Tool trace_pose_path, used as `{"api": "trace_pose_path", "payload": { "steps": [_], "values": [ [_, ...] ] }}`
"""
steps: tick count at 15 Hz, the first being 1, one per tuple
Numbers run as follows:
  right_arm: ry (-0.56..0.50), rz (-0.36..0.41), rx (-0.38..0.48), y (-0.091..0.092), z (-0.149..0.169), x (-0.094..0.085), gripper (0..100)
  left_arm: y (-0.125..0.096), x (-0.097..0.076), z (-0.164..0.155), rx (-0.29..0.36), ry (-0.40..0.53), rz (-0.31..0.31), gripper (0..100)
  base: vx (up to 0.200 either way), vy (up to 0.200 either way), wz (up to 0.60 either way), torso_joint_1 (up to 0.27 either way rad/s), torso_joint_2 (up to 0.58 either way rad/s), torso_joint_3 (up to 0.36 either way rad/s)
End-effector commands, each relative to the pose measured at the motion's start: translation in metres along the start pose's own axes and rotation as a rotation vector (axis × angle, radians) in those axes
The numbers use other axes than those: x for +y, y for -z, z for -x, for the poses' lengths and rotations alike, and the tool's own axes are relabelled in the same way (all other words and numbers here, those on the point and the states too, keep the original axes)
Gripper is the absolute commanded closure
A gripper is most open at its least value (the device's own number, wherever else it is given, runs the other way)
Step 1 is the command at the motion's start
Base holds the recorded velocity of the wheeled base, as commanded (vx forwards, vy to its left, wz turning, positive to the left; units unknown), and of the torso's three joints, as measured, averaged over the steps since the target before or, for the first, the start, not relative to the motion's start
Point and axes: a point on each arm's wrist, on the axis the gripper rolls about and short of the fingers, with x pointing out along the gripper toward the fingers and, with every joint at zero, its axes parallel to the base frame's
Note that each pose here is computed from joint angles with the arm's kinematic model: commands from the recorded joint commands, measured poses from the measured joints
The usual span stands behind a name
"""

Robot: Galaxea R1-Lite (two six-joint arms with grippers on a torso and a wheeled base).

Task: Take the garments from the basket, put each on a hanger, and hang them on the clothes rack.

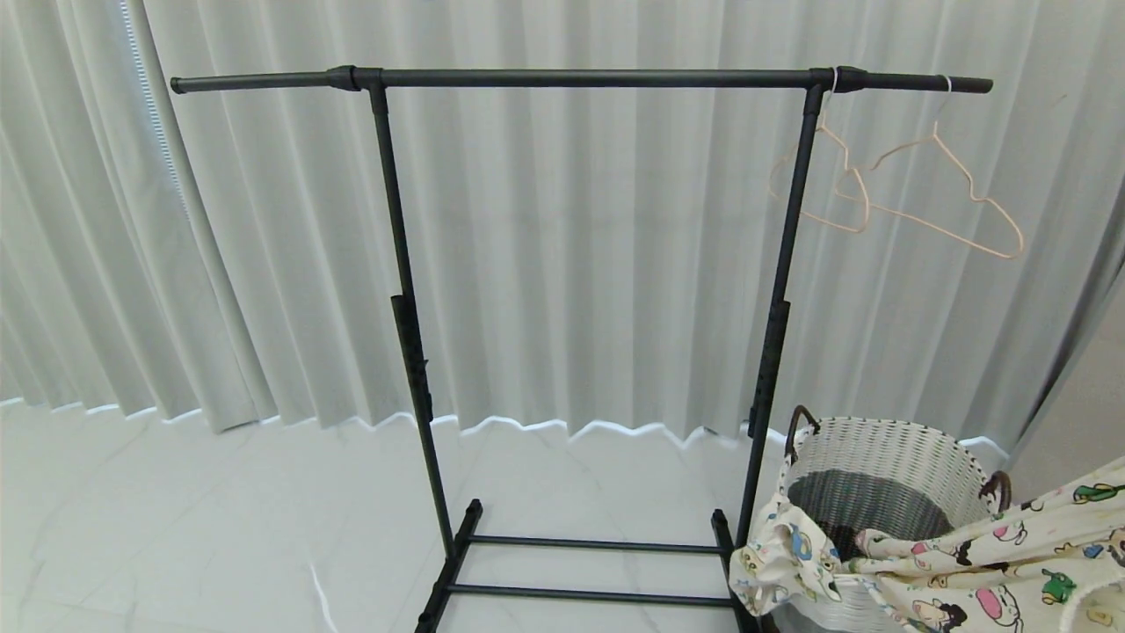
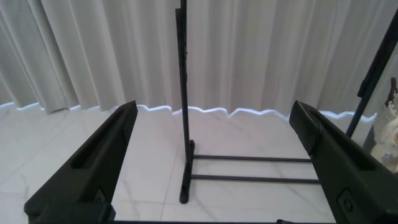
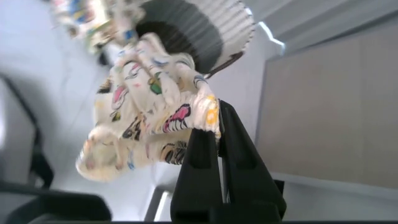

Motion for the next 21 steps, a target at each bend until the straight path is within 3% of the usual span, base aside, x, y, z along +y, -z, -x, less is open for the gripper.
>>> {"api": "trace_pose_path", "payload": {
  "steps": [1,5,8,10,12,17,18,19,20,21],
  "values": [
    [-0.035,0.016,-0.042,-0.010,0.015,0.000,100,0.000,0.000,0.000,0.002,-0.001,-0.001,0,-0.200,0.000,0.00,0.002,0.00,-0.002],
    [-0.119,0.036,-0.069,-0.019,0.024,0.006,100,0.000,0.000,0.000,0.001,0.000,-0.016,0,0.000,0.000,0.00,0.000,0.00,0.000],
    [-0.323,-0.016,-0.136,-0.056,0.021,0.032,100,0.000,0.000,0.000,0.001,0.000,-0.018,0,0.000,0.000,0.00,0.000,0.00,0.000],
    [-0.402,-0.053,-0.130,-0.076,0.012,0.052,100,0.000,0.000,0.000,0.001,0.000,-0.008,0,0.000,0.000,0.00,0.000,0.00,0.000],
    [-0.442,-0.037,-0.117,-0.087,-0.003,0.072,100,0.000,0.000,0.000,0.002,-0.010,0.041,0,0.000,0.000,0.00,0.000,0.00,0.000],
    [-0.509,-0.015,-0.194,-0.114,-0.029,0.116,100,0.000,0.000,0.000,-0.002,0.009,0.010,0,0.000,0.000,0.00,0.000,0.00,0.000],
    [-0.521,-0.036,-0.215,-0.119,-0.030,0.121,100,-0.011,-0.001,0.002,-0.028,0.068,0.000,0,0.000,0.000,0.00,0.000,0.00,0.000],
    [-0.535,-0.061,-0.238,-0.124,-0.031,0.126,100,-0.046,-0.001,0.002,-0.050,0.185,0.042,0,0.000,0.000,0.00,0.000,0.00,0.000],
    [-0.547,-0.086,-0.264,-0.129,-0.032,0.132,100,-0.089,0.001,-0.008,-0.046,0.239,0.127,0,0.000,0.000,0.00,0.000,0.00,0.000],
    [-0.554,-0.105,-0.299,-0.134,-0.033,0.135,100,-0.135,0.003,-0.027,-0.049,0.267,0.169,0,0.000,0.000,0.00,0.000,0.00,0.000]
  ]
}}
